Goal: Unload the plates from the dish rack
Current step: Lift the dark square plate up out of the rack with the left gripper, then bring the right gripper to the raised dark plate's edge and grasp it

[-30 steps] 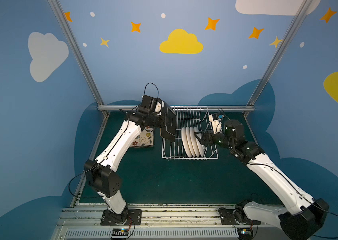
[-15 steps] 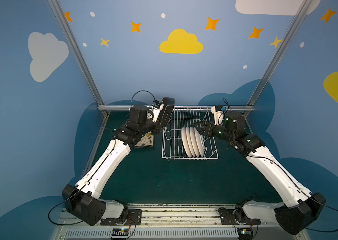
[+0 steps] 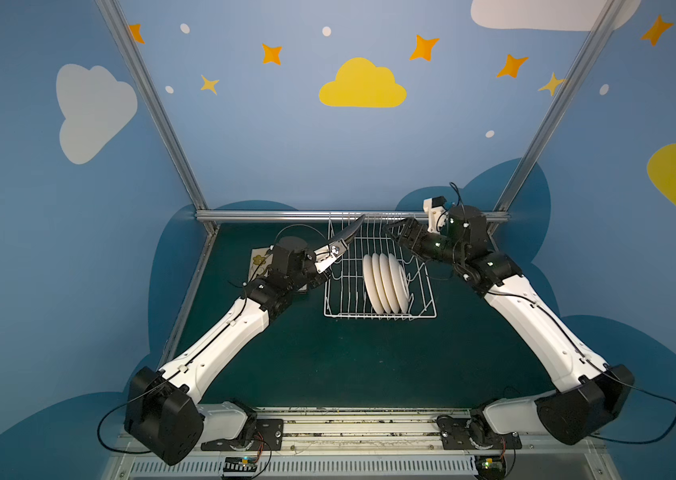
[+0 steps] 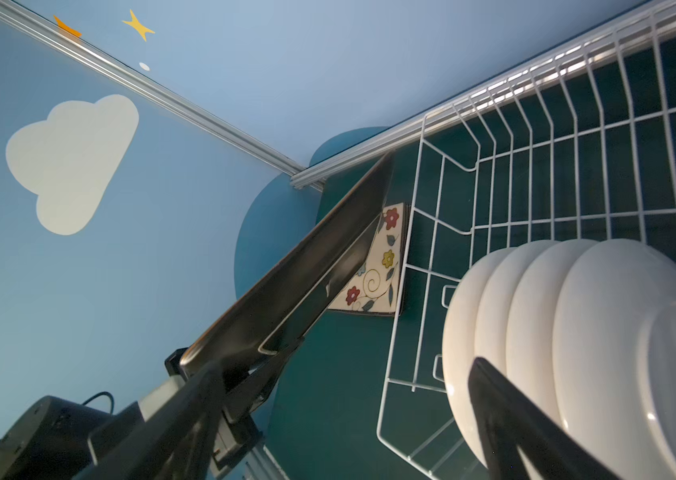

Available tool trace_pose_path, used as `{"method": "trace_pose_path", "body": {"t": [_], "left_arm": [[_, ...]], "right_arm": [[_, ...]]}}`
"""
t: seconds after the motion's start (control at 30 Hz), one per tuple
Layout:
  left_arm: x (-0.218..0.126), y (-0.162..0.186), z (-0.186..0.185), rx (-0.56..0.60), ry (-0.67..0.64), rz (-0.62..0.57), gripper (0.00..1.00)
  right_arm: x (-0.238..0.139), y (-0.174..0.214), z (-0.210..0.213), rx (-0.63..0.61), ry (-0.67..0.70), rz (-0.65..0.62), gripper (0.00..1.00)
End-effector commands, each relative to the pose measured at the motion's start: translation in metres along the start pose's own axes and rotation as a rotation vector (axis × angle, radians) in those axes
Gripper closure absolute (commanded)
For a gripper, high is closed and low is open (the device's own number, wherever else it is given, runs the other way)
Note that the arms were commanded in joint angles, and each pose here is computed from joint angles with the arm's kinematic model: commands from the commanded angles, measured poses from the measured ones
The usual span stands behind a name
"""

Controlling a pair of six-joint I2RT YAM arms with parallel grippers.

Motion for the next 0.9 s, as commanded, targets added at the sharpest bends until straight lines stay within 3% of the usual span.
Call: {"method": "trace_pose_path", "body": {"t": [0.0, 0.23, 0.63, 0.87], "left_arm": [[-0.033, -0.08, 0.052, 0.183, -0.27, -0.311, 0.97], [-0.022, -0.071, 0.038, 0.347, -0.277, -0.303, 0.97], [-0.019, -0.059, 0.018, 0.392, -0.208, -0.312, 0.97], [-0.018, -0.062, 0.019, 0.414, -0.25, -0.335, 0.97]], "right_arm": [[0.008, -0.003, 0.006, 0.067, -0.036, 0.02, 0.09], [0.026, 0.004, 0.003, 0.086, -0.049, 0.099, 0.09], [0.047, 0.013, 0.008, 0.16, -0.118, 0.169, 0.09], [0.058, 0.024, 0.004, 0.174, -0.047, 0.22, 0.15]]}}
Point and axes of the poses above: each gripper's point midway between its finger pads, its own x axis out along the fingers, its own z axis along the line the jaws close on, y = z × x, the point moved 2 cm from there along -x, back along the fingers, and after that the axes turned 6 degrees about -x, right-handed, at the moved point
